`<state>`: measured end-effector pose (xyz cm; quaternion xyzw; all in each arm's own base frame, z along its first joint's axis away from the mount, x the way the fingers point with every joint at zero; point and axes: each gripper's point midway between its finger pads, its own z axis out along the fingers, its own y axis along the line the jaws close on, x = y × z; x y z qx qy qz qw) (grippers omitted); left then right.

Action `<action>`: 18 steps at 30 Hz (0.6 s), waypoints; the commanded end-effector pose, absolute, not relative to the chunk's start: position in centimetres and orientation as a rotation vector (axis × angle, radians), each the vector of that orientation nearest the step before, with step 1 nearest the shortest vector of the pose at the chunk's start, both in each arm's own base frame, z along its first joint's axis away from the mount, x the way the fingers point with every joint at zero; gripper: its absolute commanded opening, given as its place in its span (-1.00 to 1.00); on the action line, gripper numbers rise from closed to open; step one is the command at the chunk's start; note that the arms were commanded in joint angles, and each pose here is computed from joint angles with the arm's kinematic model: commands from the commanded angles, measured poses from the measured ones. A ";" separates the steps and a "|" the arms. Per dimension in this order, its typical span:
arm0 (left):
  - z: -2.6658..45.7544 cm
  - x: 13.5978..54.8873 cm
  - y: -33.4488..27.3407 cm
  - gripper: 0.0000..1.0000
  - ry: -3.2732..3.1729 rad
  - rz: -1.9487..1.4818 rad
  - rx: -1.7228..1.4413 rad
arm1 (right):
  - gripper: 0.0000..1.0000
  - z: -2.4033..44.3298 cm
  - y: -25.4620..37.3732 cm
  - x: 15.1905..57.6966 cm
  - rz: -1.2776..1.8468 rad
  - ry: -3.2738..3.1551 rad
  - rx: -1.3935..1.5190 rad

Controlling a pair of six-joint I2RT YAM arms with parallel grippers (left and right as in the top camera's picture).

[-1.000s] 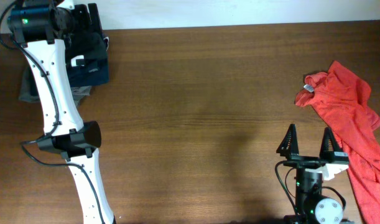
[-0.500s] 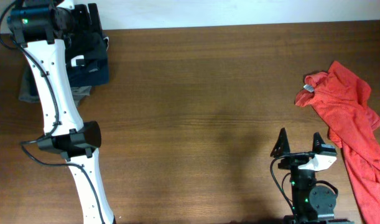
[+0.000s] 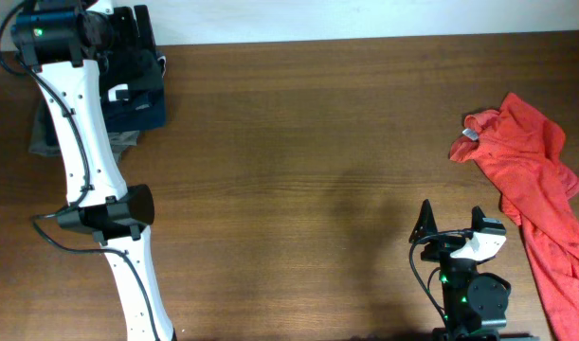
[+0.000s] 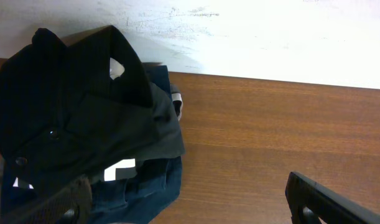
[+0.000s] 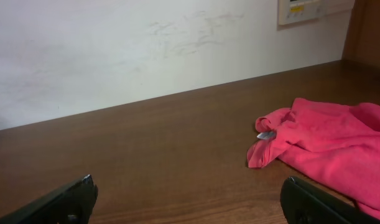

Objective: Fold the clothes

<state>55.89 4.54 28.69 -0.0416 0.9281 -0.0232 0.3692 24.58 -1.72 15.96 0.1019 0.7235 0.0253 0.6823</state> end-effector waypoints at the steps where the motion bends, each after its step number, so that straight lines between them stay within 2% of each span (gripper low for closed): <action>1: 28.5 55.9 4.6 0.98 2.387 -0.063 -0.106 | 0.97 15.6 -1.6 24.6 0.066 1.633 0.229; 12: 28.4 56.0 4.6 0.99 2.389 -0.063 -0.107 | 0.97 15.6 -1.6 24.6 0.066 1.633 0.229; 18: 26.7 53.0 4.0 0.98 2.529 -0.022 -0.096 | 0.97 15.6 -1.6 24.6 0.066 1.633 0.229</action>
